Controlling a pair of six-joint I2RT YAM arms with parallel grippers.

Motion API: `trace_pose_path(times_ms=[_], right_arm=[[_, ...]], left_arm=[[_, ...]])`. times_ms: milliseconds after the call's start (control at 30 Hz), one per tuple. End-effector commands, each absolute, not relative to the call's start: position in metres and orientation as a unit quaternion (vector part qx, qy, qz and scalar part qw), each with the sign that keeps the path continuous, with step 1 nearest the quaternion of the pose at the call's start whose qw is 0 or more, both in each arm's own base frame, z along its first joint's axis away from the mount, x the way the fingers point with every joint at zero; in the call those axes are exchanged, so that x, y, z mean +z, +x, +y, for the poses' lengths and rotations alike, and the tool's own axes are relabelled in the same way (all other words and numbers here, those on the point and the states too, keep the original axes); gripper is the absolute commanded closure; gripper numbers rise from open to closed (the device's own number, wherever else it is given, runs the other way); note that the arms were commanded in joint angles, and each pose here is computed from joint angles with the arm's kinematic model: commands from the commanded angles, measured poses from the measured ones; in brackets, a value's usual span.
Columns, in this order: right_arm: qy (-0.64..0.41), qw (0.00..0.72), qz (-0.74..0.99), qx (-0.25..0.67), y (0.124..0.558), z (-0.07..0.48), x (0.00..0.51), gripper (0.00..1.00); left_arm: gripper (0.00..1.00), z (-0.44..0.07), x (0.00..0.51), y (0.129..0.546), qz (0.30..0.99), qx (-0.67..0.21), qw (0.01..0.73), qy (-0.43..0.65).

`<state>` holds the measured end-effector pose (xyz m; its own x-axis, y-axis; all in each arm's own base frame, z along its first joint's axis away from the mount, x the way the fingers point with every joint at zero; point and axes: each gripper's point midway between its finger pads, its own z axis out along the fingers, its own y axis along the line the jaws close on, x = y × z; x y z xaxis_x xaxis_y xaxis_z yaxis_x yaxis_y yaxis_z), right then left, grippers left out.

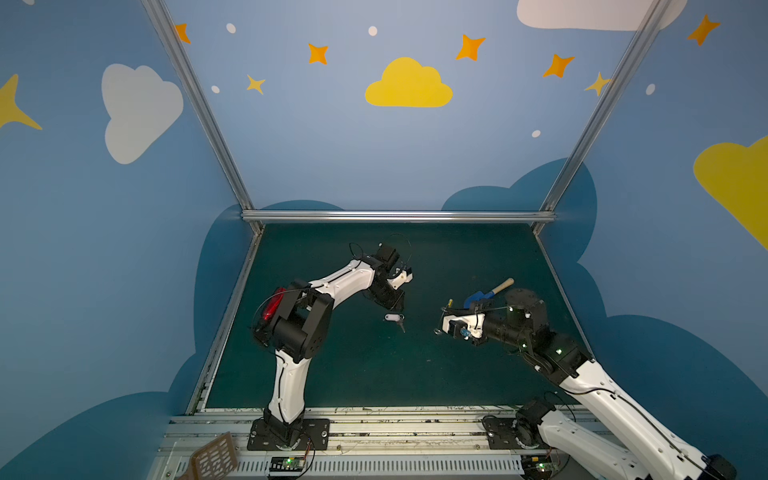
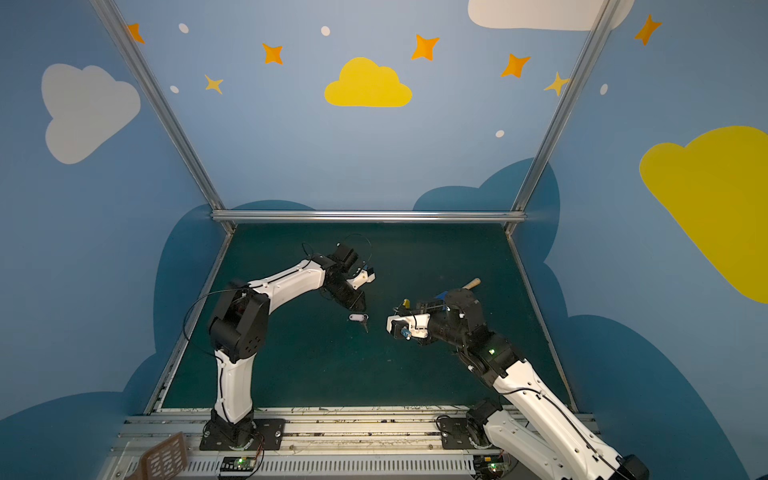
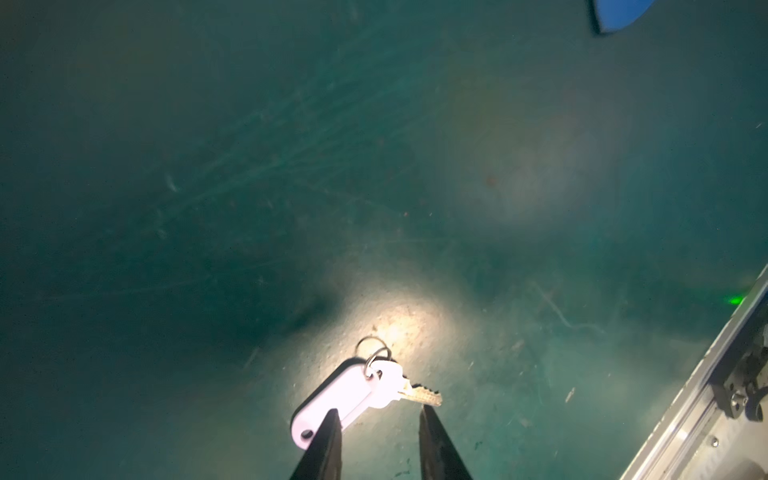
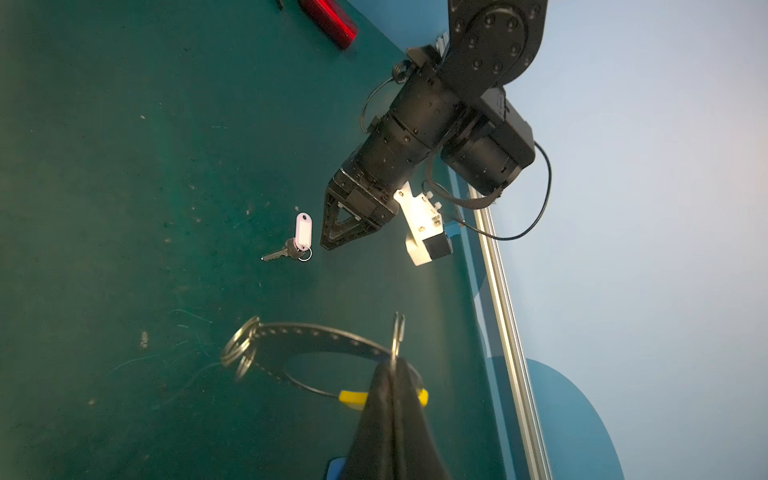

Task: Put the keys on the keyring
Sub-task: 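Lower the left gripper and grasp the key's small ring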

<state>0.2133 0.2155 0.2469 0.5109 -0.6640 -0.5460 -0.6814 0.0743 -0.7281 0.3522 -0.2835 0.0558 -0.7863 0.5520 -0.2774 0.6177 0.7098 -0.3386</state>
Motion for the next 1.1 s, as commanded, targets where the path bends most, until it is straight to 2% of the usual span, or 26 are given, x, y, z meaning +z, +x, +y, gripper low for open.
trace_pose_path(times_ms=[0,400,967,1067], right_arm=[[-0.677,0.538,0.502,0.026,0.206,0.214,0.245,1.0],[-0.681,0.529,0.505,0.04,0.205,0.216,0.241,1.0],[-0.679,0.524,0.512,0.045,0.207,0.215,0.238,1.0],[-0.679,0.524,0.512,0.046,0.207,0.214,0.238,1.0]], left_arm=[[0.65,-0.281,0.049,0.345,0.918,-0.22,0.047,0.328],[0.61,-0.29,0.034,0.35,0.908,-0.227,0.032,0.35],[0.62,-0.297,0.016,0.343,0.894,-0.233,0.01,0.383],[0.64,-0.297,0.014,0.34,0.893,-0.233,0.005,0.386]])
